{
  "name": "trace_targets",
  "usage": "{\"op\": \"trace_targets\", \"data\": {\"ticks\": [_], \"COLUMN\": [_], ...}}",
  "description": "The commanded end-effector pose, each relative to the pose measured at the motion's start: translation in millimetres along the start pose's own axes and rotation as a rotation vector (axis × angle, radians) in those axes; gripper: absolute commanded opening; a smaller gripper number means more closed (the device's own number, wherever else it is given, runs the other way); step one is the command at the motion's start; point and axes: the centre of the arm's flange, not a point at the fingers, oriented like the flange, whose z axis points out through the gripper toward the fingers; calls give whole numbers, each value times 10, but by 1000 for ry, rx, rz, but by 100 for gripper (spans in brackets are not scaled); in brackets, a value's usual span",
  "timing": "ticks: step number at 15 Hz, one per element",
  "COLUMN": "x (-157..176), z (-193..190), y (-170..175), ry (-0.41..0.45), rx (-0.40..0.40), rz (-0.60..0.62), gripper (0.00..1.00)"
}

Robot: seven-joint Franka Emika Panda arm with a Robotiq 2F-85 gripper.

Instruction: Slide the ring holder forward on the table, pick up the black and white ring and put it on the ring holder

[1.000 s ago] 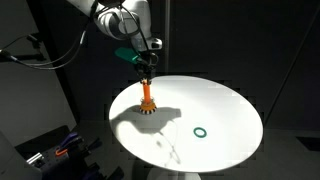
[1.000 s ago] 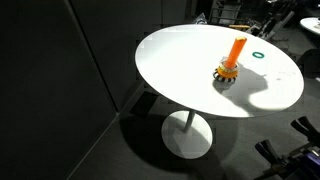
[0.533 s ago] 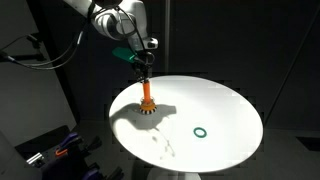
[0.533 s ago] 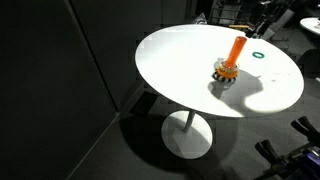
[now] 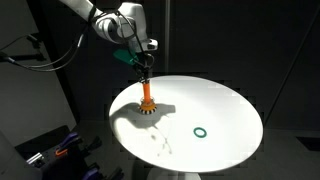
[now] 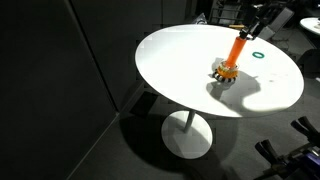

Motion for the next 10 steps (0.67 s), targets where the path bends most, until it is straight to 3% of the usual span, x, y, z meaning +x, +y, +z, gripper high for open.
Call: {"op": "trace_targets", "data": {"ticks": [1, 10], "x": [64, 124], "z": [31, 156], "y": [1, 24], "ry": [15, -11], "rx": [-18, -45], "rz": [24, 44], "gripper": [42, 42]}}
